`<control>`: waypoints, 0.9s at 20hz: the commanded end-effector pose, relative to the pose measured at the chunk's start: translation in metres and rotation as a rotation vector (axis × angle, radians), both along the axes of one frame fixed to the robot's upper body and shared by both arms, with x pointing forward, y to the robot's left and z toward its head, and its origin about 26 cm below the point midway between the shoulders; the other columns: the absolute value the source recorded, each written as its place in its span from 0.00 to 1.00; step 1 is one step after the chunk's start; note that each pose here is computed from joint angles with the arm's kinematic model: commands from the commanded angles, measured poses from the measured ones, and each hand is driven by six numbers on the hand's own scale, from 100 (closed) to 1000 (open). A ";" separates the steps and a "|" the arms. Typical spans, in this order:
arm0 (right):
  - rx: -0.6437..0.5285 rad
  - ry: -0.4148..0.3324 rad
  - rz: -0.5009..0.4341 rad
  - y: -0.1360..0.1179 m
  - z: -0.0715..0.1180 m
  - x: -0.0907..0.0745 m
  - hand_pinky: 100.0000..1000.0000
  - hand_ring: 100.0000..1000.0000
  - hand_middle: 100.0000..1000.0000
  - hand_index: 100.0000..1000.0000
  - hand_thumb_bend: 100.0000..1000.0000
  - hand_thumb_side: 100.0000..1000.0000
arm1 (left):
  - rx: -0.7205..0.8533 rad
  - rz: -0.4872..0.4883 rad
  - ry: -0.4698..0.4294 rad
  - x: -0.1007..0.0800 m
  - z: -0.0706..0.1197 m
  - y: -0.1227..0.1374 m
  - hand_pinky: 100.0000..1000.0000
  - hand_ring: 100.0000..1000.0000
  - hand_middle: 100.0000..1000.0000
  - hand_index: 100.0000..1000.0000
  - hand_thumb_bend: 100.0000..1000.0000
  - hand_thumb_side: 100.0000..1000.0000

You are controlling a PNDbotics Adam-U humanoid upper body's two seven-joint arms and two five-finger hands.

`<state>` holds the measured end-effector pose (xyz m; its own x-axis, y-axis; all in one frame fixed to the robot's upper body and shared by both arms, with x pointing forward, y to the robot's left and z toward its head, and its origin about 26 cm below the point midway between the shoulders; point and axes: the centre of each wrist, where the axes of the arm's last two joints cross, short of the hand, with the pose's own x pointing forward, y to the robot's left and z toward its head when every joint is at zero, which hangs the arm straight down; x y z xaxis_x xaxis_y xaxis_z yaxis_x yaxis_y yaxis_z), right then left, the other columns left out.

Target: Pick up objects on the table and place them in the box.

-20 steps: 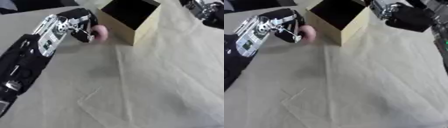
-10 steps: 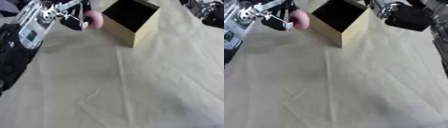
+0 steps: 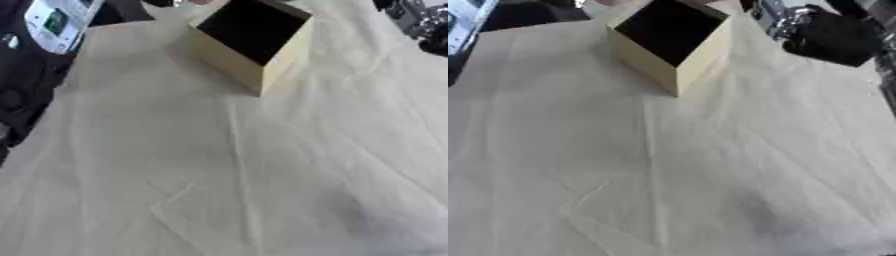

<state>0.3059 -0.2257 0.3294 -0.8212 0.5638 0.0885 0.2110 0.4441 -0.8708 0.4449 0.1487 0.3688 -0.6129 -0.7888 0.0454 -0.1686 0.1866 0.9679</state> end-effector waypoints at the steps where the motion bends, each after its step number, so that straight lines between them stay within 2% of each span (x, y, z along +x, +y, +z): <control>1: -0.004 -0.051 0.026 0.004 0.012 -0.005 0.87 0.79 0.76 0.90 0.00 0.90 | -0.041 -0.012 -0.057 0.005 0.013 -0.005 0.17 0.35 0.46 0.58 0.00 0.07; 9: 0.002 -0.083 0.082 0.015 0.020 -0.007 0.87 0.79 0.76 0.90 0.00 0.89 | -0.076 -0.010 -0.066 0.025 -0.007 -0.011 0.17 0.35 0.46 0.57 0.00 0.10; 18: 0.021 -0.097 0.102 0.017 0.022 -0.007 0.87 0.79 0.76 0.90 0.00 0.89 | -0.057 0.079 -0.046 0.044 -0.032 -0.003 0.18 0.36 0.47 0.58 0.00 0.06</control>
